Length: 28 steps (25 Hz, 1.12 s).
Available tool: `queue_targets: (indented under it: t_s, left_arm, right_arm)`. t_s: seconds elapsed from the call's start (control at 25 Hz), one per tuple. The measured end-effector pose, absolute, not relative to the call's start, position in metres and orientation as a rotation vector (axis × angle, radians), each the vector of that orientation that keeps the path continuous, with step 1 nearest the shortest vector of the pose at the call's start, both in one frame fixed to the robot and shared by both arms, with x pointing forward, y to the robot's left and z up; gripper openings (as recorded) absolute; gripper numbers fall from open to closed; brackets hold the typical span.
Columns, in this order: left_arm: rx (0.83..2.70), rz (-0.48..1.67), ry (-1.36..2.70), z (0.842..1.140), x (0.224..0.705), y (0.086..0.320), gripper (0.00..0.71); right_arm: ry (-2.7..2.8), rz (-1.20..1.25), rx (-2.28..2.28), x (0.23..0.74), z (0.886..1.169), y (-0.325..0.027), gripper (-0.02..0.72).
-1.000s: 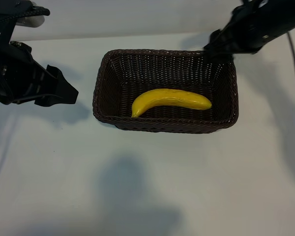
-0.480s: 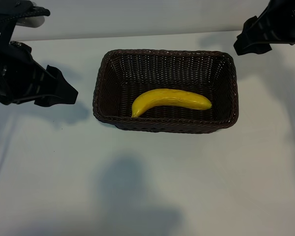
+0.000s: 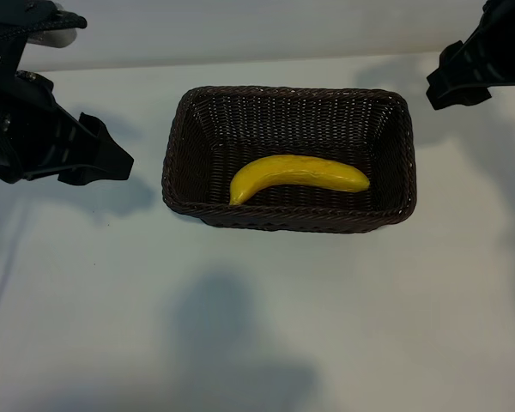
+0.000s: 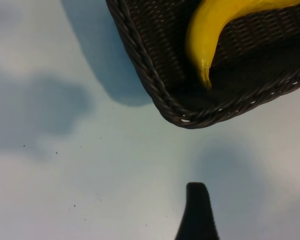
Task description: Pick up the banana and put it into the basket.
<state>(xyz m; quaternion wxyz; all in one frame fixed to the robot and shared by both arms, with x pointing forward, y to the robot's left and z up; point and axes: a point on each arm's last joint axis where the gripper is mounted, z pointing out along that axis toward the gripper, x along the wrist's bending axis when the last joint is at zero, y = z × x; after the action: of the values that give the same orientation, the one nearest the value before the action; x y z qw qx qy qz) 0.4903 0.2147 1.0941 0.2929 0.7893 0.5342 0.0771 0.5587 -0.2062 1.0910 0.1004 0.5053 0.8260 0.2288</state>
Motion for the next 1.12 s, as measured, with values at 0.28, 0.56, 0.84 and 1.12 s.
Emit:
queue_targets:
  t_s: [0.28,0.56,0.84,1.12]
  left_arm:
    - [2.1,0.208,1.422,1.094,0.491,0.215,0.566]
    - [2.1,0.208,1.422,1.094,0.491,0.215,0.566]
    - [2.1,0.208,1.422,1.094,0.491,0.215,0.566]
    - [2.102,0.206,1.423,1.094,0.49,0.215,0.566]
  right_arm:
    - [2.452,0.602,1.518,0.549,1.08,-0.211,0.592]
    - [2.343,0.533,1.525,0.542,1.093,-0.223,0.592]
    - [2.324,0.504,1.542,0.54,1.095,-0.226,0.59]
    - [2.304,0.488,1.585,0.541,1.094,-0.234,0.589]
